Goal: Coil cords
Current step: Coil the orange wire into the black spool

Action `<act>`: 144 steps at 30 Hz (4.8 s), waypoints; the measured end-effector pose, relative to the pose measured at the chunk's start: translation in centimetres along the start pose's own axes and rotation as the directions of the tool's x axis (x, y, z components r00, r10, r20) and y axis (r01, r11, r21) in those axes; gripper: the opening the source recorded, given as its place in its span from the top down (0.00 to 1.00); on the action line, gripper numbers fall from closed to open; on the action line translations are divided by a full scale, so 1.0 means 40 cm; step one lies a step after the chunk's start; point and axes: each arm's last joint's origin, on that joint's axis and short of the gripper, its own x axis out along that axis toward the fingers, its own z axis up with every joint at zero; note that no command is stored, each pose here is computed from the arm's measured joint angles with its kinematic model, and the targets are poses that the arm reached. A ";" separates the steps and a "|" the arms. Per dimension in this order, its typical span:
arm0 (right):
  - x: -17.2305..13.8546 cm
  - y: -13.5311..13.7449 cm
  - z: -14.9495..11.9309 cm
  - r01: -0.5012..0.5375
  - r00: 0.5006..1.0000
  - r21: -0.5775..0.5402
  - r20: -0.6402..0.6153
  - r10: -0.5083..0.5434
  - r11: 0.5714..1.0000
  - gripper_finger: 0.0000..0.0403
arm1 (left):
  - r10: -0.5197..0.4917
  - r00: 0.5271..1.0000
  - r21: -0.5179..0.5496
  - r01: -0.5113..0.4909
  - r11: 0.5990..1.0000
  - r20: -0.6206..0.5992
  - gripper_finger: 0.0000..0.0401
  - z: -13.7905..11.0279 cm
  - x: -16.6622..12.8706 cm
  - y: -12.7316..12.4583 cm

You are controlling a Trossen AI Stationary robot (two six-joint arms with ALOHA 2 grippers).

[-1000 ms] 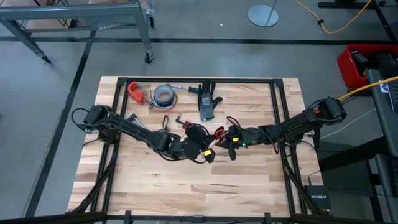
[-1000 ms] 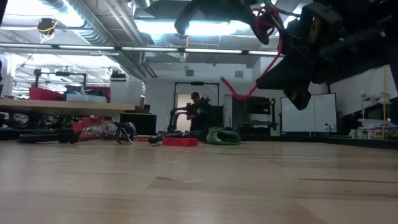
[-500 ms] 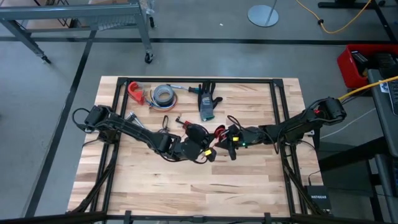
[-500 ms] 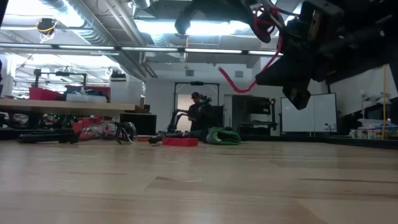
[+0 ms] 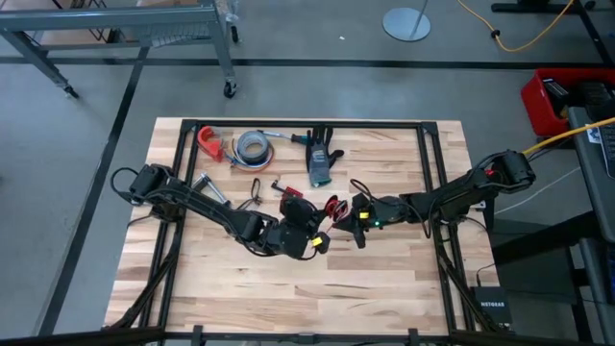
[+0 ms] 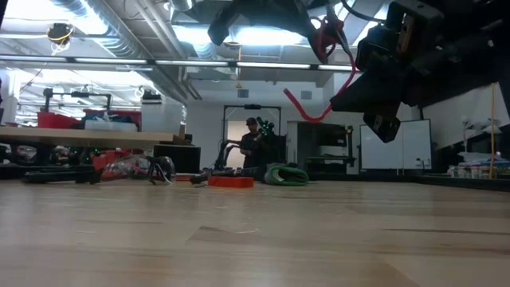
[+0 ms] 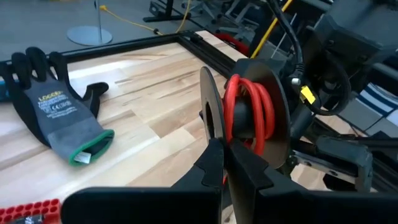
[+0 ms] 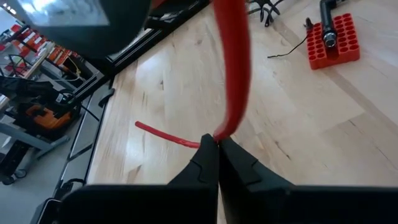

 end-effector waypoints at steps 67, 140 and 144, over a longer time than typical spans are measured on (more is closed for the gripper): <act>0.069 0.084 0.091 -0.091 0.995 -0.030 0.040 0.092 0.995 1.00 | 0.084 0.996 -0.054 -0.083 0.995 0.019 1.00 -0.068 -0.001 0.044; 0.063 0.065 0.126 -0.346 0.936 -0.016 -0.081 0.344 0.938 0.51 | 0.194 0.974 0.305 -0.152 0.940 -0.113 1.00 -0.135 -0.143 0.103; 0.062 0.047 0.142 -0.339 0.939 -0.010 -0.069 0.338 0.941 0.51 | 0.154 0.980 0.318 -0.106 0.942 -0.129 1.00 -0.132 -0.180 0.094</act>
